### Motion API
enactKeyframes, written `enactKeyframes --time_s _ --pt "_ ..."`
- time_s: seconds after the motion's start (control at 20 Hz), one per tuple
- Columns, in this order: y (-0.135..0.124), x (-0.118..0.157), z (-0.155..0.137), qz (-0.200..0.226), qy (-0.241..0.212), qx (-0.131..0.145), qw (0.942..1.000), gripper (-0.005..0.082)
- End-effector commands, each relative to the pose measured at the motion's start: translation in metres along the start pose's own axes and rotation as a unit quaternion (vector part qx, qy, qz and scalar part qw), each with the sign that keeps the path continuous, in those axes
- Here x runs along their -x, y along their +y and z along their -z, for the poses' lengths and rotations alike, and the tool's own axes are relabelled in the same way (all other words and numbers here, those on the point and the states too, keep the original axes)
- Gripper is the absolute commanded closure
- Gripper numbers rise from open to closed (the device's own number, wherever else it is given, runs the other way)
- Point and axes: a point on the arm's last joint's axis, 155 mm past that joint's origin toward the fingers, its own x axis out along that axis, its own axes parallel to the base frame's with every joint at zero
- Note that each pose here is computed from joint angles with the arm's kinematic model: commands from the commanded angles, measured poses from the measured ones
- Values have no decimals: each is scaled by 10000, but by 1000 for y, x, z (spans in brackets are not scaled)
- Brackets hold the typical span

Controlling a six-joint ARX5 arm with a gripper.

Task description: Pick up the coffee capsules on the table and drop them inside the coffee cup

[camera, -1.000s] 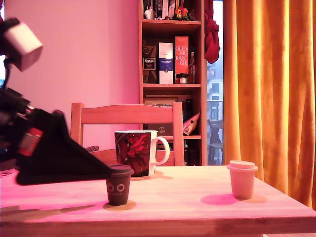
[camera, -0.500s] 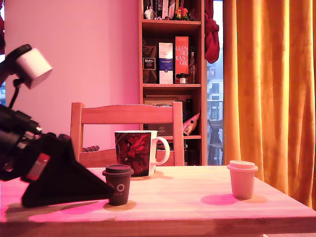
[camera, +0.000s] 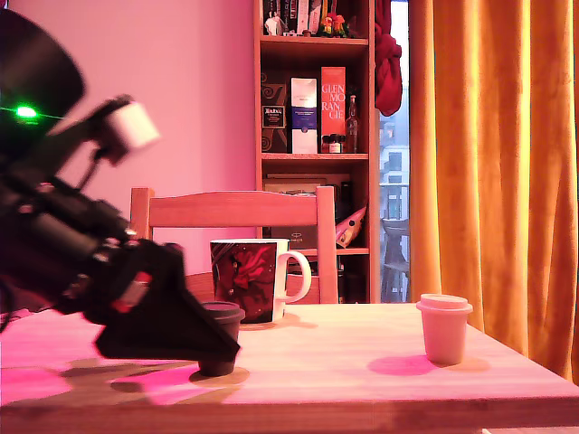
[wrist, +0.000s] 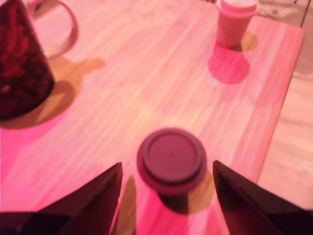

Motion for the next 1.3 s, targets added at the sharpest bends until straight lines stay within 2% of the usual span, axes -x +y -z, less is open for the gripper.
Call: enactKeyframes --time_s 0.0,0.15,0.6,0.65,0.8,0.85,1.25 --pt "0 -4 7 36 145 11 9999 239" --pt "-1 -5 12 75 253 54 9996 270" --pt "-2 -5 18 86 382 99 9992 275" --pt "-2 -5 19 89 401 103 9991 315" --pt "-1 -5 20 76 424 107 9990 606" --pt "-1 -5 20 77 420 108 9990 653" --pt "0 -5 11 69 324 81 9994 660"
